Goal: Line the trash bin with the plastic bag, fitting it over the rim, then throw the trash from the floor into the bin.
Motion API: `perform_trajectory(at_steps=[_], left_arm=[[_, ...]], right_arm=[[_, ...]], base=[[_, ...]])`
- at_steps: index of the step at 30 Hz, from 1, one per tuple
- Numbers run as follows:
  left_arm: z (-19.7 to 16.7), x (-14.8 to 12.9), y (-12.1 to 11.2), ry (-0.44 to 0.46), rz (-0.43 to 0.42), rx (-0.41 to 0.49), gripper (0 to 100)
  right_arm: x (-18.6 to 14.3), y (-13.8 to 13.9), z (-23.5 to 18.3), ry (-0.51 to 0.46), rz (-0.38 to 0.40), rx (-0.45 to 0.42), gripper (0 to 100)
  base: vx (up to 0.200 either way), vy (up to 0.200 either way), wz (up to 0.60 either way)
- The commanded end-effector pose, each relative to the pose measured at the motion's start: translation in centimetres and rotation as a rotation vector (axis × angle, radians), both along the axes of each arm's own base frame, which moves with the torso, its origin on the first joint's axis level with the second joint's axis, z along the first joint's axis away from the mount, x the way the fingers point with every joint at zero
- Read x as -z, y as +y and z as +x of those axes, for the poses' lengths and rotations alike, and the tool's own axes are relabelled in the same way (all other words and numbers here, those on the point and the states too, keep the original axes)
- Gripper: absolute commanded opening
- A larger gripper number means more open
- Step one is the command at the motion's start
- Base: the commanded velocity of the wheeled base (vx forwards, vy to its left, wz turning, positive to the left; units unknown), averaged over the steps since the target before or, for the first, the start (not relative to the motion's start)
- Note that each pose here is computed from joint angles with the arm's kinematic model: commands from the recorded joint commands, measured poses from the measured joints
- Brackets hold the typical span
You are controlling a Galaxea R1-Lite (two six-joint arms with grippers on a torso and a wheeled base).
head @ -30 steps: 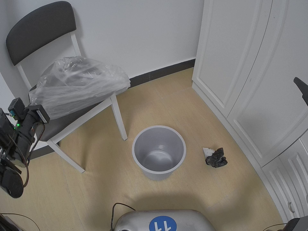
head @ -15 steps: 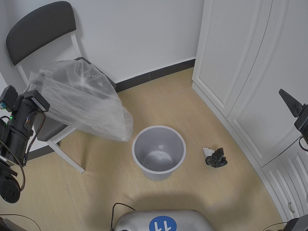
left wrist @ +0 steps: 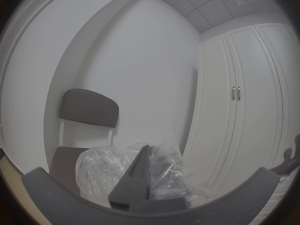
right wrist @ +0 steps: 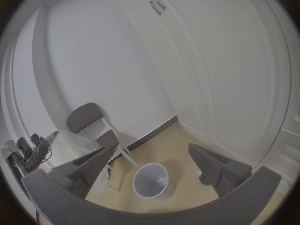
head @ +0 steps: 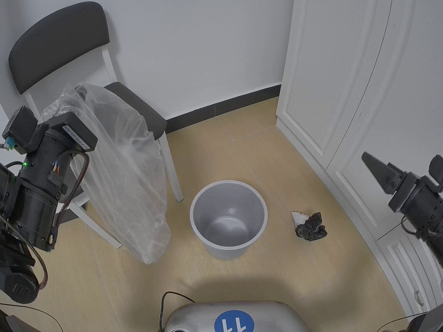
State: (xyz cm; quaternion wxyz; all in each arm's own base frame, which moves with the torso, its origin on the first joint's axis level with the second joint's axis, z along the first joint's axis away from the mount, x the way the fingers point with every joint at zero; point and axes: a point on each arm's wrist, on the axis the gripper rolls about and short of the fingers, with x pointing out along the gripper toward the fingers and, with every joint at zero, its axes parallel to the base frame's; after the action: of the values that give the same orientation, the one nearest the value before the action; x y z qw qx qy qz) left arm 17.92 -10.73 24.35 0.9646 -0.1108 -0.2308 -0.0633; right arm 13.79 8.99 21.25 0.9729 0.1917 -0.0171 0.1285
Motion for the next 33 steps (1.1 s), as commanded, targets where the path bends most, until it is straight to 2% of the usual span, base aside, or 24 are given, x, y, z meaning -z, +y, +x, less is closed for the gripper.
perform_trajectory(at_steps=[1, 7, 9, 10, 12, 14, 17, 20, 23, 24, 30, 33], left_arm=[[-0.3, 0.0, -1.8, 0.019, -0.016, 0.031, 0], [-0.3, 0.0, -2.0, 0.017, -0.019, 0.037, 0], [-0.2, 0.0, -2.0, 0.022, -0.018, 0.022, 0], [-0.1, -0.1, -2.0, 0.028, -0.019, -0.017, 0], [0.0, -0.4, -2.0, 0.025, -0.015, -0.048, 0], [-0.1, -0.6, -1.8, 0.019, -0.023, -0.062, 0], [0.1, -0.6, -1.9, 0.021, -0.025, -0.060, 0], [0.0, -0.5, -1.8, 0.023, -0.026, -0.062, 0], [-0.2, -1.0, -1.6, 0.009, -0.036, -0.063, 0], [-0.1, -0.9, -1.7, 0.012, -0.033, -0.063, 0], [-0.2, -1.2, -1.6, -0.001, -0.041, -0.062, 0], [-0.2, -1.3, -1.8, -0.001, -0.044, -0.052, 0]], right_arm=[[3.2, 2.3, -0.1, 0.088, -0.054, -0.108, 100], [5.1, 4.6, -0.4, 0.113, -0.087, -0.206, 100], [5.0, 5.5, 0.0, 0.098, -0.083, -0.220, 100], [5.4, 6.9, 0.3, 0.089, -0.093, -0.250, 100], [6.1, 7.9, 0.3, 0.097, -0.125, -0.277, 100], [8.1, 10.0, 0.8, 0.135, -0.188, -0.313, 100], [9.0, 12.3, 1.6, 0.106, -0.166, -0.298, 100], [9.7, 12.7, 1.9, 0.066, -0.132, -0.255, 100], [11.7, 12.5, 1.0, 0.081, -0.204, -0.282, 100], [12.8, 12.9, 0.3, 0.101, -0.255, -0.311, 100], [14.0, 15.7, 0.1, 0.108, -0.249, -0.360, 100], [15.5, 16.1, 0.3, 0.163, -0.237, -0.366, 100]], base=[[0.000, 0.000, 0.00], [0.000, 0.000, 0.00], [0.000, 0.000, 0.00], [0.000, 0.000, 0.00], [0.000, 0.000, 0.00], [0.000, 0.000, 0.00], [0.000, 0.000, 0.00], [0.000, 0.000, 0.00], [0.000, 0.000, 0.00], [0.000, 0.000, 0.00], [0.000, 0.000, 0.00], [0.000, 0.000, 0.00]])
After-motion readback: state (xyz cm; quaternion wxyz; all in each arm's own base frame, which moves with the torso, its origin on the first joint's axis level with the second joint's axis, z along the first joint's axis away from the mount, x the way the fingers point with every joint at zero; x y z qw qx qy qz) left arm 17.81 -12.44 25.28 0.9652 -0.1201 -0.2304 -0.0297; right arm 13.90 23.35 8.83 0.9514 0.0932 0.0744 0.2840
